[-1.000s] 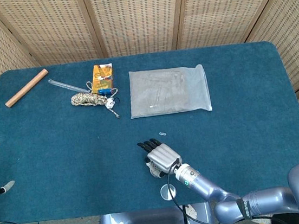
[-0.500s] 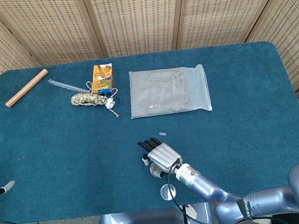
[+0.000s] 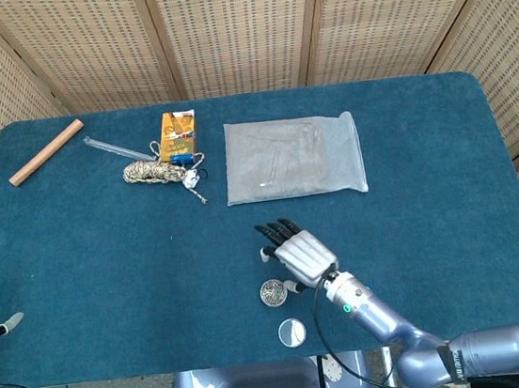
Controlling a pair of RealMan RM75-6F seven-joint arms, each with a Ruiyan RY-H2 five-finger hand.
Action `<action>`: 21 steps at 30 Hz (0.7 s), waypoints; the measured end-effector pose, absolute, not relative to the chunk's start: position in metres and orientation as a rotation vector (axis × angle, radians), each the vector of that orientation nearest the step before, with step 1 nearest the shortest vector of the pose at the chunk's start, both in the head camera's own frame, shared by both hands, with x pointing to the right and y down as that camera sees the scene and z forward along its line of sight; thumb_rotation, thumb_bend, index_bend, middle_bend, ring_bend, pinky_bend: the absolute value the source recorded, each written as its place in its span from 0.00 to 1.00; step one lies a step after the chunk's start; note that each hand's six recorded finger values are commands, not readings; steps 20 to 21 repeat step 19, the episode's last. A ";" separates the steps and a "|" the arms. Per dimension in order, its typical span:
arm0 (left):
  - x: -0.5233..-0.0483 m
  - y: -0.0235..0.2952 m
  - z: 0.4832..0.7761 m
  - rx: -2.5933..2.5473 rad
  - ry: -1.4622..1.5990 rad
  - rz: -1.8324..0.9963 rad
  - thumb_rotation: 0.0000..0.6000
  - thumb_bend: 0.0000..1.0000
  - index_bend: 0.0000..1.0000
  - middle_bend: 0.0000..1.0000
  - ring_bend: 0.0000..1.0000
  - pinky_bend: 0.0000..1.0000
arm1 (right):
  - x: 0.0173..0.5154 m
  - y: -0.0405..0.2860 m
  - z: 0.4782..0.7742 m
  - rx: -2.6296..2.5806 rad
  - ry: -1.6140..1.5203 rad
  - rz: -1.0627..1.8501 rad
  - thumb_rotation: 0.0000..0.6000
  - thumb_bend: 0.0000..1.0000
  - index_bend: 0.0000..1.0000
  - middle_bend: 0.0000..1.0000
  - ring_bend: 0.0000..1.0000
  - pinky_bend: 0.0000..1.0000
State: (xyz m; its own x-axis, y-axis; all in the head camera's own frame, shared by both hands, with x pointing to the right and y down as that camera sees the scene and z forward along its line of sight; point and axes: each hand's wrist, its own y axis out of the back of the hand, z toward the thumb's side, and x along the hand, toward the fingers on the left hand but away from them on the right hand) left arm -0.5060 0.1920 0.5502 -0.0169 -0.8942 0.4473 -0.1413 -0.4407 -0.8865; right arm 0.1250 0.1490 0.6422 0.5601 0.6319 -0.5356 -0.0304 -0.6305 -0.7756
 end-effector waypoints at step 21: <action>-0.494 0.204 0.544 -1.644 1.061 -1.476 1.00 0.00 0.00 0.00 0.00 0.00 | 0.366 0.181 0.590 -1.477 -0.831 1.375 1.00 0.00 0.00 0.00 0.00 0.00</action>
